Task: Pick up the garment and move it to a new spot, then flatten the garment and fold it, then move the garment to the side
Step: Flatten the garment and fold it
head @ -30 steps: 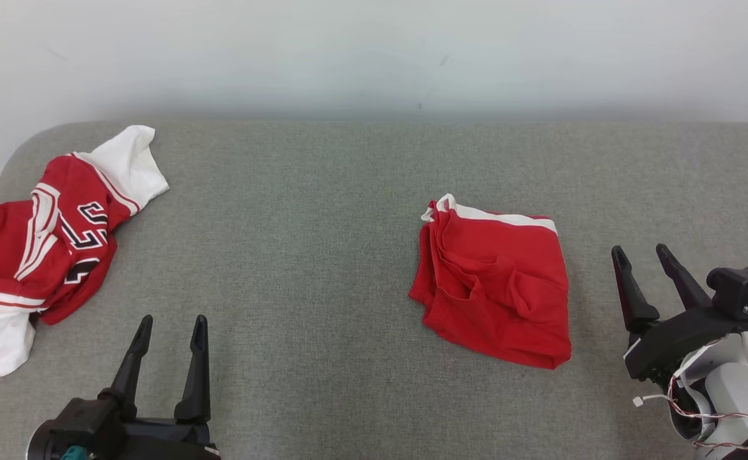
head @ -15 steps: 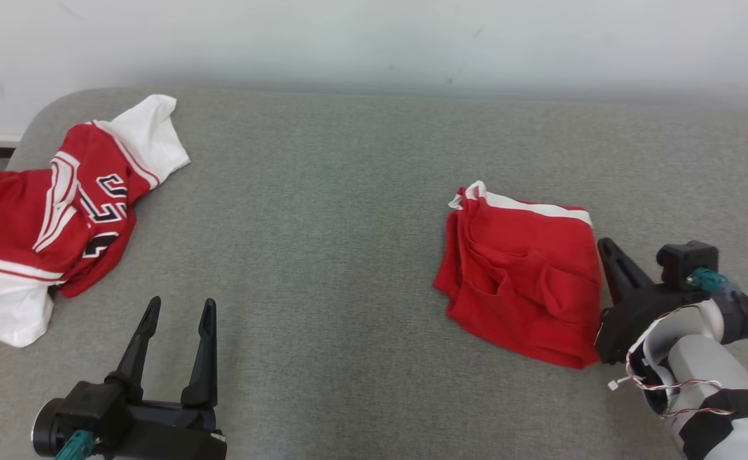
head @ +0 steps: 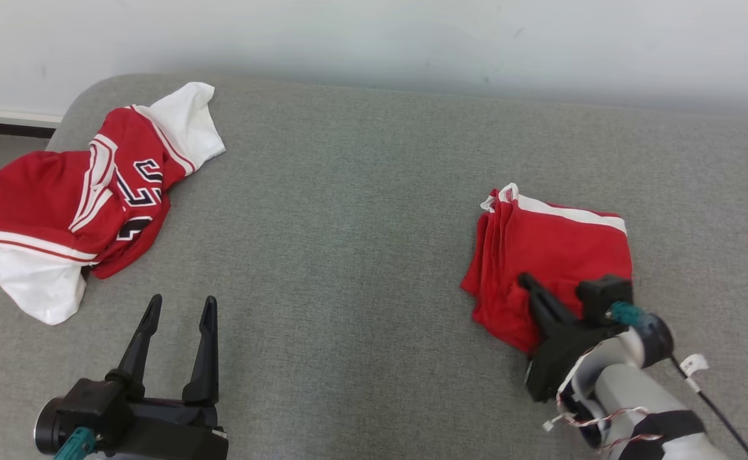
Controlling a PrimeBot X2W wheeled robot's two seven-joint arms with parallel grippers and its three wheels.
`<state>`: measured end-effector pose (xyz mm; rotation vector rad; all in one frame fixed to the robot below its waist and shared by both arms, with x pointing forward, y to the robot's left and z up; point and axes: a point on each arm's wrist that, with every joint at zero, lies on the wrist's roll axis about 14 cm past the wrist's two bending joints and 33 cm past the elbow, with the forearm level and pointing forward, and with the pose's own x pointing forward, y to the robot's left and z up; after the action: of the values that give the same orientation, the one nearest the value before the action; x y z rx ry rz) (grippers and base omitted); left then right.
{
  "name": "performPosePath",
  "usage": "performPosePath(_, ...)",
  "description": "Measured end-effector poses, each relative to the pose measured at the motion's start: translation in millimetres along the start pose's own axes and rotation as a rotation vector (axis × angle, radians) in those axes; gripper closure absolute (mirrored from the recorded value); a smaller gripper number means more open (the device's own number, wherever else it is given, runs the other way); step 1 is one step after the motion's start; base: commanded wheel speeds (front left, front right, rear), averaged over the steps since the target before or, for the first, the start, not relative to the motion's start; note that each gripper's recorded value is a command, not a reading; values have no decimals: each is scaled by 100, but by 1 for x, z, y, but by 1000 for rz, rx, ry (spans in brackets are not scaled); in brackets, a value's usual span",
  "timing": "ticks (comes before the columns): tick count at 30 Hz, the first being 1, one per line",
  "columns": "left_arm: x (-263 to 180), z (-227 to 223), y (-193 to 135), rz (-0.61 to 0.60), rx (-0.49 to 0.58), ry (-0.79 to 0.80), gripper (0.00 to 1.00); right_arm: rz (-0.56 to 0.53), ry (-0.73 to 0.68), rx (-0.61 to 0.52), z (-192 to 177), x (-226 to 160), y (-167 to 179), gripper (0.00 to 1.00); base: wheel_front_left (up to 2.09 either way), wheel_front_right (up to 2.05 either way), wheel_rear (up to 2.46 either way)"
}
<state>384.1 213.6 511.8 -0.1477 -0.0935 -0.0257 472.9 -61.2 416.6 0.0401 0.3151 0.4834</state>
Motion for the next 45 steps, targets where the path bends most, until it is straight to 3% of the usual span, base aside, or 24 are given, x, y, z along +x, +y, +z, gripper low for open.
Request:
performPosePath(8, -3, 4, 5, 17, 3, -9, 0, 133, -13, 62, -7, 2, 57, 100, 0, 0, 0)
performPosePath(13, -2, 4, 5, 19, -1, -13, 0, 143, -69, 107, 7, 2, 66, 100, 0, 0, 0)
performPosePath(19, -1, 8, 0, 6, -1, -25, 0, 94, -213, 121, 48, -10, 47, 100, 0, 0, 0)
performPosePath(27, -2, 8, -10, -25, 1, -29, 0, -79, -366, 116, 77, -60, -7, 100, 0, 0, 0)
performPosePath(35, 3, 11, -30, -85, 13, -41, 0, -261, -430, 86, 73, -123, -51, 100, 0, 0, 0)
performPosePath(43, -3, 12, -37, -106, 33, -44, 0, -379, -455, 106, 57, -173, -60, 100, 0, 0, 0)
performPosePath(44, -5, 12, -36, -103, 38, -41, 0, -387, -458, 106, 55, -179, -57, 66, 0, 0, 0)
performPosePath(45, -6, 11, -36, -102, 41, -37, 0, -393, -460, 106, 54, -182, -57, 66, 0, 0, 0)
